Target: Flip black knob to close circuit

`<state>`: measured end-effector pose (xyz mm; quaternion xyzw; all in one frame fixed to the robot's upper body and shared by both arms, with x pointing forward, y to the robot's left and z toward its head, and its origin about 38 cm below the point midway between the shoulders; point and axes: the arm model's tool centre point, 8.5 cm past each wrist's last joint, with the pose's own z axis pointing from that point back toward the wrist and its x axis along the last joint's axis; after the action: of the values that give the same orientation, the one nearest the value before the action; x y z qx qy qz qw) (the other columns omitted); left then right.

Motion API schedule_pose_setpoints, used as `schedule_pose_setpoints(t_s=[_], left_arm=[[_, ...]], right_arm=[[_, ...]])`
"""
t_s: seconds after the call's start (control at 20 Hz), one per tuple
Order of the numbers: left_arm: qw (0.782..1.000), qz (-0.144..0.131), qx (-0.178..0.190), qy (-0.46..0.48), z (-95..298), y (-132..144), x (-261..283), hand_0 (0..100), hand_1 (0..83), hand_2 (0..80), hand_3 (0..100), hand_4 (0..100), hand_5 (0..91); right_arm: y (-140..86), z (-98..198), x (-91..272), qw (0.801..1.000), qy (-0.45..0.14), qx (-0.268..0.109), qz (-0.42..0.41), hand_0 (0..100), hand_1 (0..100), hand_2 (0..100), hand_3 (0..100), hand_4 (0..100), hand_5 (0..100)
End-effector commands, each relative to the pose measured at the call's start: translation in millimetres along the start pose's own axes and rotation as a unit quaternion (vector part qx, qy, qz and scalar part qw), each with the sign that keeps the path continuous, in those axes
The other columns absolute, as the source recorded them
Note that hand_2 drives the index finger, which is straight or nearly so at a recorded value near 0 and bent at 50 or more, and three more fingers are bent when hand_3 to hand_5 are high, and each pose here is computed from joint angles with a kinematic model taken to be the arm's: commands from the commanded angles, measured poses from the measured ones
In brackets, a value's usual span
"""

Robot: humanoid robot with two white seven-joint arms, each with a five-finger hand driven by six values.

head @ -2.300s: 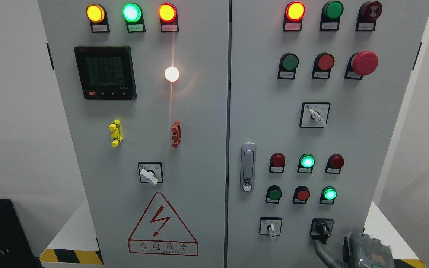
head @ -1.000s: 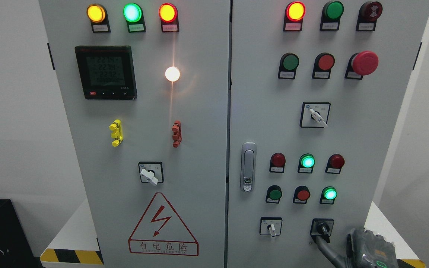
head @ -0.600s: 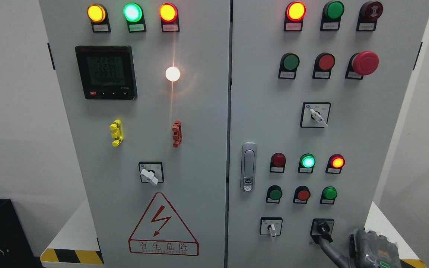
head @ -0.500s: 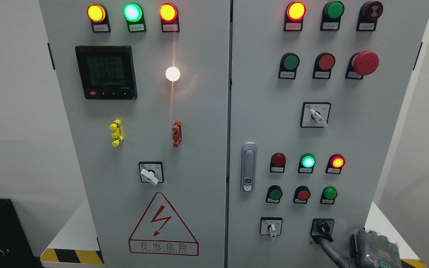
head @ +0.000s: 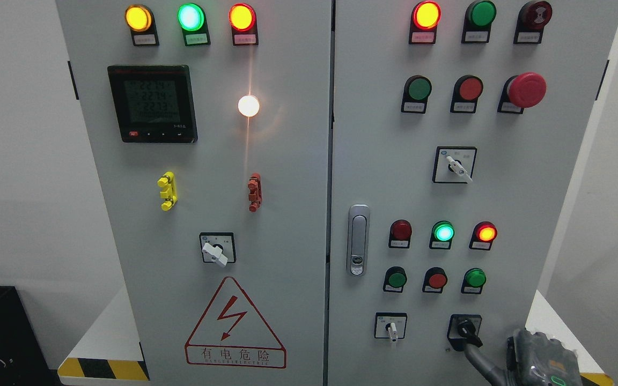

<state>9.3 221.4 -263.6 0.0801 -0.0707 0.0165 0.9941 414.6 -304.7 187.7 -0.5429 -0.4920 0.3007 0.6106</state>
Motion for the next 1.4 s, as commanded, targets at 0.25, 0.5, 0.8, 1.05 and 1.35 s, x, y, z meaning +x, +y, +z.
schedule_pose_setpoints(t_s=[0.25,0.5,0.8,1.05,1.35], left_arm=[[1.000,0.000,-0.001,0.000,0,0,0,12,55.6,0.0,0,0,0.0],[1.000,0.000,0.000,0.000,0,0,0,12,55.6,0.0,0,0,0.0],[1.000,0.000,0.000,0.000,0,0,0,12,55.6,0.0,0,0,0.0],[1.000,0.000,0.000,-0.001,0,0,0,12,55.6,0.0,0,0,0.0],[1.000,0.000,0.000,-0.001,0,0,0,12,55.6,0.0,0,0,0.0]], right_arm=[[-10,1,1,1.000,-0.001,-0.017,-0.006,0,0,90,100,97,96],[-11,4,5,1.000,-0.007,-0.019,-0.008,0,0,90,100,97,96],[0,11,23,0.999,-0.031,-0.009,-0.007,0,0,90,100,97,96],[10,18,29,0.999,-0.037,0.000,-0.009,0,0,90,100,97,96],[15,23,36,0.999,-0.046,-0.005,-0.009,0,0,89,100,97,95]])
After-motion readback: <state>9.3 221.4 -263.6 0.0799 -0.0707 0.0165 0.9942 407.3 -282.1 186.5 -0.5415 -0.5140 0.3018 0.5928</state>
